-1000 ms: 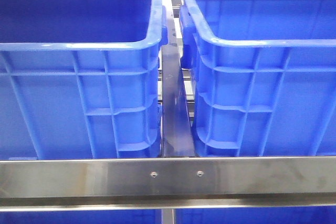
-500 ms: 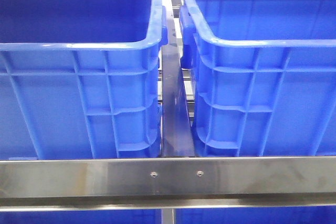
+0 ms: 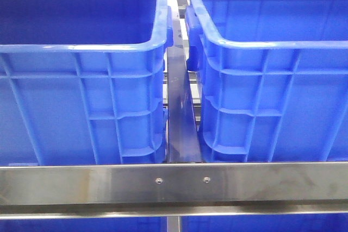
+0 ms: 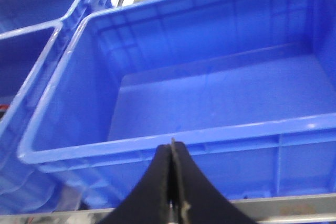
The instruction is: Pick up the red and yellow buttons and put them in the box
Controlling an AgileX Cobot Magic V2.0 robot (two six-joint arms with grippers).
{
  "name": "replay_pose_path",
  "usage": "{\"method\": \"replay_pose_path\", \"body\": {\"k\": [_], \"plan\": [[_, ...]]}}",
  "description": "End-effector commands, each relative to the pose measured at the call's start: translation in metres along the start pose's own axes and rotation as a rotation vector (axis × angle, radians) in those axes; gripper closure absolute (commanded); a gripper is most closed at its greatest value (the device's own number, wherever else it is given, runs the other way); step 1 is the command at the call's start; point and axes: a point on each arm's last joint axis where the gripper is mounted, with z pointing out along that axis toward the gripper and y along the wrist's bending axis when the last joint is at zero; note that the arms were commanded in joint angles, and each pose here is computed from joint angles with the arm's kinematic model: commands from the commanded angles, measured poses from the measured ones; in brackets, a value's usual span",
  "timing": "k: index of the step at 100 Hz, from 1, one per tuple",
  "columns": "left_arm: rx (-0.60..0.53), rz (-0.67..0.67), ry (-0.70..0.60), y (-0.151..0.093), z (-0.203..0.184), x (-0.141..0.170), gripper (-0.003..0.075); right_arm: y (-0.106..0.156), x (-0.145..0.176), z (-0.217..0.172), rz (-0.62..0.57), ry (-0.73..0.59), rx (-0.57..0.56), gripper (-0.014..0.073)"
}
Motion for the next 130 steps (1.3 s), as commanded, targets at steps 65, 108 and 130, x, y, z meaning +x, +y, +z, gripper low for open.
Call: {"method": "replay_pose_path", "body": {"k": [65, 108, 130], "plan": [[-0.038, -0.028, -0.09, 0.003, -0.006, -0.013, 0.0739, 0.058, -0.049, 0.022, 0.094, 0.076, -0.495, 0.0046], [-0.034, -0.034, -0.097, 0.003, -0.006, -0.014, 0.0739, 0.078, -0.08, 0.089, -0.072, 0.188, -0.674, 0.0046], [-0.032, -0.039, -0.104, 0.003, -0.006, -0.014, 0.0739, 0.085, -0.086, 0.12, -0.175, 0.242, -0.669, 0.0046]]}}
